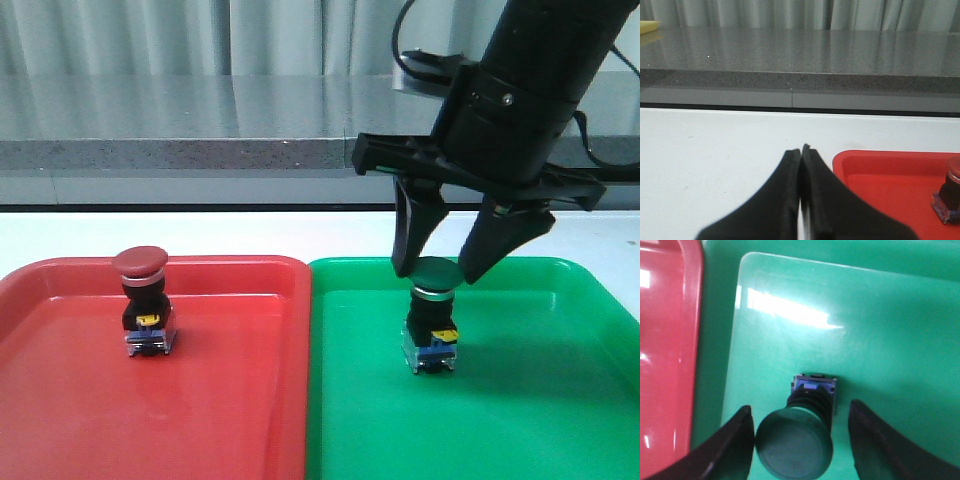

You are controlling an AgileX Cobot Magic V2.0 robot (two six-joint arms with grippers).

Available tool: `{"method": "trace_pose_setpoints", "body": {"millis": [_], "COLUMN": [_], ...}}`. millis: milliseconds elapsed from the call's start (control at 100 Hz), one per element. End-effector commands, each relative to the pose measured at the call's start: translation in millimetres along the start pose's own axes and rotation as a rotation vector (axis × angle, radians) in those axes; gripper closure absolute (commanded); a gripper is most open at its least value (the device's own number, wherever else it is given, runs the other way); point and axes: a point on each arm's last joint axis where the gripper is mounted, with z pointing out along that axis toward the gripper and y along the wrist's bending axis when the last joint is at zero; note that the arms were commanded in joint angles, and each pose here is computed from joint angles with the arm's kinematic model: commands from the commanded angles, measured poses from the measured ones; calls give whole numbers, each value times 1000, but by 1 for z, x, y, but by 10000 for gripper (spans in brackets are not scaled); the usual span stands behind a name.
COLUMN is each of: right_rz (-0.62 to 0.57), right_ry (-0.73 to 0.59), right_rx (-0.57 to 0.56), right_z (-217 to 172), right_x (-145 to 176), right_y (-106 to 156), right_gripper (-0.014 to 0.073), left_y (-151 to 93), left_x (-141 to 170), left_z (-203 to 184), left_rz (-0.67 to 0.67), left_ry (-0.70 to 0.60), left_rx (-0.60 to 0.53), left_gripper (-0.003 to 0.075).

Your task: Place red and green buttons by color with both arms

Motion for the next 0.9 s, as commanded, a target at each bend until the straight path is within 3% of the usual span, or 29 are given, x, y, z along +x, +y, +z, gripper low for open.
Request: {"method": "trace_pose_setpoints", "body": {"millis": [0,160,260,450,570,890], "right_rz": [-10,-27,-46,-55,-60,62], "right_ry": [-130,-208,-250,-336,-365,-417], "right_rx": [-59,-82,-82,-107,-111,-33], "right_z": [-36,-62,-76,-100,-109,-127], "right_x": [-8,-7,-6,-5,-3,4], "right_y": [9,12,12,13,13,-35], "right_gripper": [162,183,242,543,666,659], "left_y": [0,0,0,0,0,0], "left_x": [-5,-5,-5,-5,-5,-5], "left_z": [-2,-2,-2,-2,-2,-2], "left_rz": [-10,-10,-10,-10,-10,-10], "left_ry": [-99,-99,-99,-99,-99,-99], "left_rx": [2,2,2,2,2,2], "left_gripper": [741,741,741,741,741,741]}}
